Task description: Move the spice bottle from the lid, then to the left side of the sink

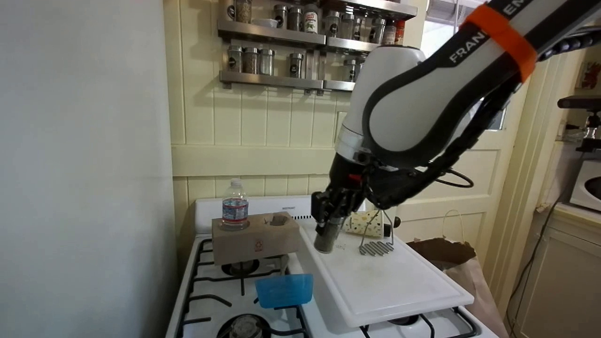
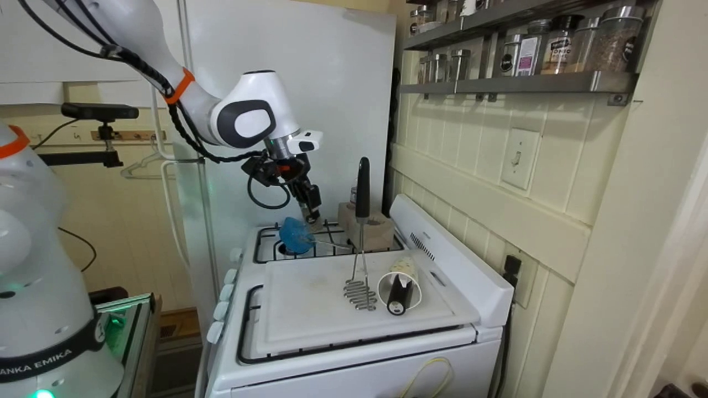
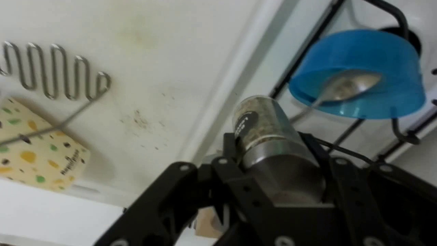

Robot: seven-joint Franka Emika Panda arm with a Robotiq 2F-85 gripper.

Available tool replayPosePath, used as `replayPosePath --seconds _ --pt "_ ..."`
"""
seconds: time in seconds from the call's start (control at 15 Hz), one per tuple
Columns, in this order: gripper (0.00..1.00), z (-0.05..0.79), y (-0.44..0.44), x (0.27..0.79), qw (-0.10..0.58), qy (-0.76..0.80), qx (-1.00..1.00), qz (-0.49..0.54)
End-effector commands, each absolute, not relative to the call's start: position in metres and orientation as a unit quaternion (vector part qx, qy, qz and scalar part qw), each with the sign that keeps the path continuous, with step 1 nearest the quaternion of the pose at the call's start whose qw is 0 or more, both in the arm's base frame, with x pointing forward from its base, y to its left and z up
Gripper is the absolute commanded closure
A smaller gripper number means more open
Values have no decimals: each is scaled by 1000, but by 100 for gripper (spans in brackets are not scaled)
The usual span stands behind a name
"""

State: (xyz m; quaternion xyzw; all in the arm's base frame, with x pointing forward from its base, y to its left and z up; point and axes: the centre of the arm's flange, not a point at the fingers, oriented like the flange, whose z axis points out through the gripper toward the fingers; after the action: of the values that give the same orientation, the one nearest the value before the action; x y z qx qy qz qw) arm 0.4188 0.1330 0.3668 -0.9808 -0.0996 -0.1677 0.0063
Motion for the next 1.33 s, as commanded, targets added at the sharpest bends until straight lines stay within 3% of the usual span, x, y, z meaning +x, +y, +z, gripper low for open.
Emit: replayPosePath --seconds 0.0,0.07,0.27,0.33,1.27 --pt "77 370 160 451 66 -162 -971 -164" --pt "52 373 156 430 35 -132 -975 -176" --pt "52 368 166 442 53 -155 -972 -168" --pt "77 366 165 444 53 -156 -972 -167" --pt "77 275 165 443 -68 -153 -978 -121"
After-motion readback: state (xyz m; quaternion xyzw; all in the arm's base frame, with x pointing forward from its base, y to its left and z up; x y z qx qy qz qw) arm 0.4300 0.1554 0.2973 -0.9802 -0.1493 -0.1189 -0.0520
